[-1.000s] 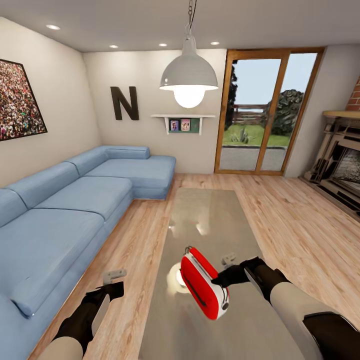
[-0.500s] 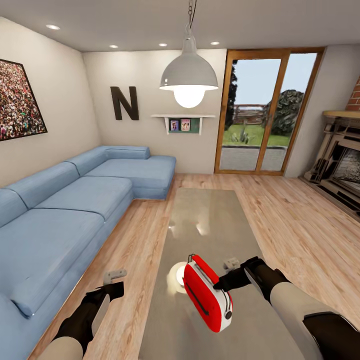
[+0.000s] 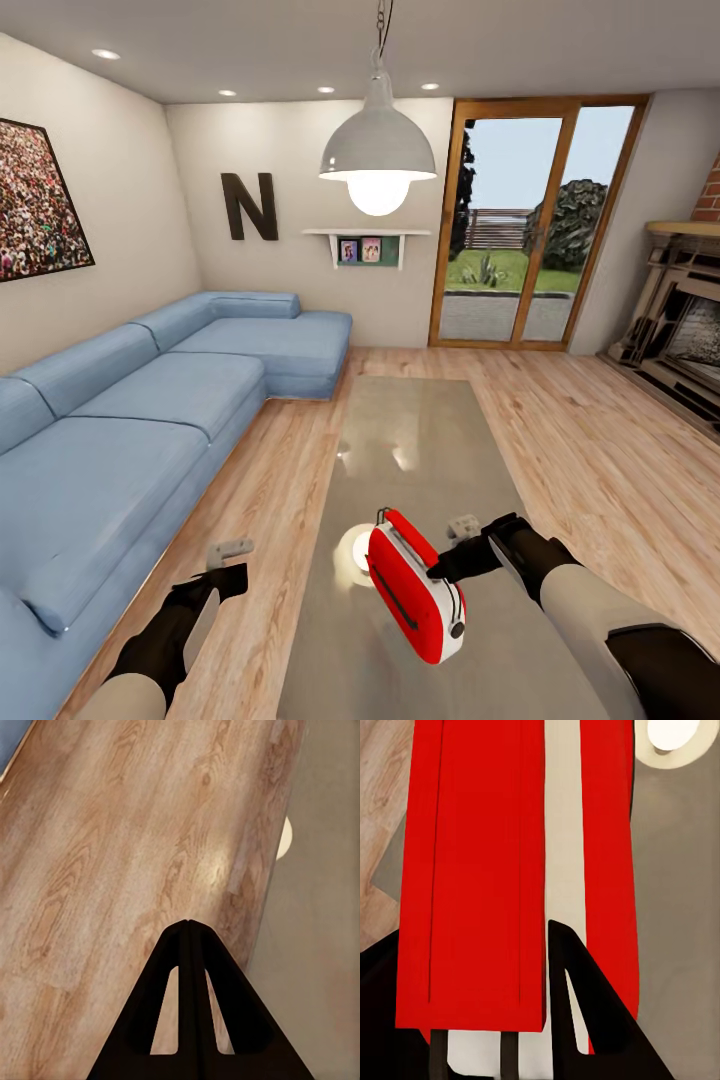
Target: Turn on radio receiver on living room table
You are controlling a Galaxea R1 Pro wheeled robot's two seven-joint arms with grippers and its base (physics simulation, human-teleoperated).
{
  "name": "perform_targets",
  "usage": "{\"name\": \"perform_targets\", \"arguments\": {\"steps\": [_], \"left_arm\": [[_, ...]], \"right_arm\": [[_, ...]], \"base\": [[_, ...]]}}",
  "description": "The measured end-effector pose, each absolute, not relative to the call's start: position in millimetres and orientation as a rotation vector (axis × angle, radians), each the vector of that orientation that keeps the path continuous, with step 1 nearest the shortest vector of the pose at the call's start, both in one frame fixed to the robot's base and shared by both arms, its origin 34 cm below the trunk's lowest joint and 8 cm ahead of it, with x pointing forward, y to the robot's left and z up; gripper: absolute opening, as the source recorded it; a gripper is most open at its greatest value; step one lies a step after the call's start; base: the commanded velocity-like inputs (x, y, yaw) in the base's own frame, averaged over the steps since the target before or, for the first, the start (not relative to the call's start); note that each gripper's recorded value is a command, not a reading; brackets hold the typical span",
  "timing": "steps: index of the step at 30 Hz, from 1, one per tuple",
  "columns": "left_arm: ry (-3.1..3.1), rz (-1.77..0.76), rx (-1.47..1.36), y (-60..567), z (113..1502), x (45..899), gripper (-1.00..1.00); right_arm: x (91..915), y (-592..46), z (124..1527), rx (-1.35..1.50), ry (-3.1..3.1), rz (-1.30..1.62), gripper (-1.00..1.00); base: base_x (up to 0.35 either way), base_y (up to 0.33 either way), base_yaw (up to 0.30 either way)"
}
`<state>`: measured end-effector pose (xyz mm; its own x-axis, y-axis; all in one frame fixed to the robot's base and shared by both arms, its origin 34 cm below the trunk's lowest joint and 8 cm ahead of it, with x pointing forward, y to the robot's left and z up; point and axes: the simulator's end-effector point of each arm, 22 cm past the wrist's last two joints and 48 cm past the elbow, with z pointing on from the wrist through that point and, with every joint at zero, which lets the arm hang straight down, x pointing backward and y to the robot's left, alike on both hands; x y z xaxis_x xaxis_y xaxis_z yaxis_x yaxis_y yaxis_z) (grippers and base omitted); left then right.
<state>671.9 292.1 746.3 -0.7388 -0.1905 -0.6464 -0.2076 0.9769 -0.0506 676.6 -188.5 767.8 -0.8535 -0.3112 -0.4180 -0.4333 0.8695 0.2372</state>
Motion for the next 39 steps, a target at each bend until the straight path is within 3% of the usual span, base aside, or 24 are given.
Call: {"name": "perform_targets", "arguments": {"steps": [17,39], "left_arm": [[2.42,0.032,-0.277,292.1,746.3,671.9,-1.0],[2.421,0.032,-0.277,292.0,740.8,672.3,-1.0]], "right_arm": [[688.9,-212.4,762.7,-0.516,2.675,0.282,-1.0],[695.5,-198.3,761.7,-0.565,2.583,0.357,-1.0]], "base": [[0.0,0.0,0.0],[0.0,0.0,0.0]]}}
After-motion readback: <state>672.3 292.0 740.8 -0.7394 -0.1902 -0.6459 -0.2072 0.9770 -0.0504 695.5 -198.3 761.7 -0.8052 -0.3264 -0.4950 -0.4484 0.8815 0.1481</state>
